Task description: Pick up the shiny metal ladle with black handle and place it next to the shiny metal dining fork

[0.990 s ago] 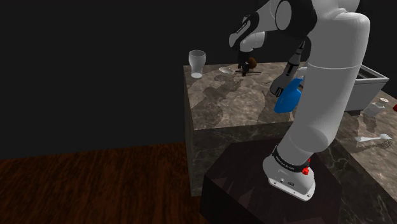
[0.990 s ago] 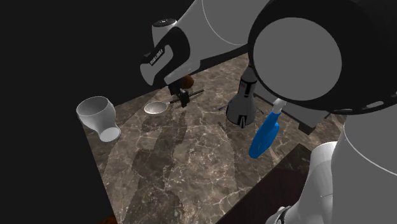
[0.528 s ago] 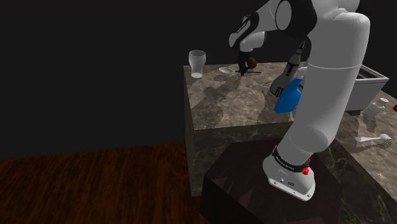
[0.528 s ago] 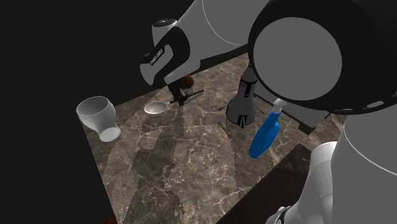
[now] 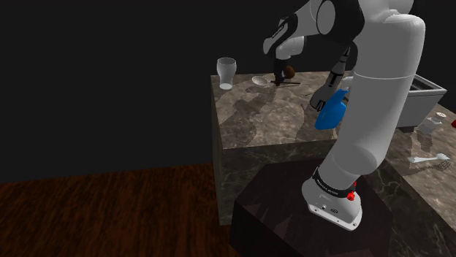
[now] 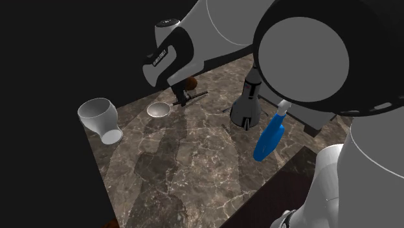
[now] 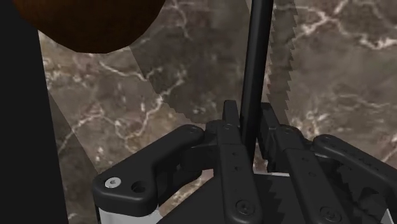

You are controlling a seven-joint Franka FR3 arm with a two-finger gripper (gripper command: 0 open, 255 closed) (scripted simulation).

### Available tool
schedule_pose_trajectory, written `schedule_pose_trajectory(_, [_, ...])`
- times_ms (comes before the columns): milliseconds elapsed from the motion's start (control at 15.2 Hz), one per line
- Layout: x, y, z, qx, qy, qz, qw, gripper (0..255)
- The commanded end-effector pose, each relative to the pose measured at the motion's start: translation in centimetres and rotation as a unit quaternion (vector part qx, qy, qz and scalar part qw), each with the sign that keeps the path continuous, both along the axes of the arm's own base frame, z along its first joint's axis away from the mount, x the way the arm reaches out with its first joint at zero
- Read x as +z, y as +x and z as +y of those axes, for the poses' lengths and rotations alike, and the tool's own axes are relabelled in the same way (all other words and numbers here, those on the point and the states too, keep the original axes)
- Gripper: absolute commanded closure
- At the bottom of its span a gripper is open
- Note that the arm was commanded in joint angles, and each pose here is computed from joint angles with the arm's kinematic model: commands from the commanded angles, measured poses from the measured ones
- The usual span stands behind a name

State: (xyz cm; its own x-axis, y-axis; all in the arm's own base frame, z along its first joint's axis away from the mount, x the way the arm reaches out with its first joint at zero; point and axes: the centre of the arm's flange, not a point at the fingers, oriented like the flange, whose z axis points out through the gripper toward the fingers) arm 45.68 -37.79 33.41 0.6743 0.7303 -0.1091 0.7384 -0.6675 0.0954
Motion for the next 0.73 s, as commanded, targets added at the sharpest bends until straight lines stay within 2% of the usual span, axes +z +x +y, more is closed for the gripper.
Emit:
schedule_pose_trajectory(0, [0.4, 0.1, 0.0, 0.000, -0.001, 0.000, 1.0000, 255])
schedule_pose_trajectory(660, [5.7, 0.1, 0.0, 0.000, -0.001, 0.000, 1.0000, 255])
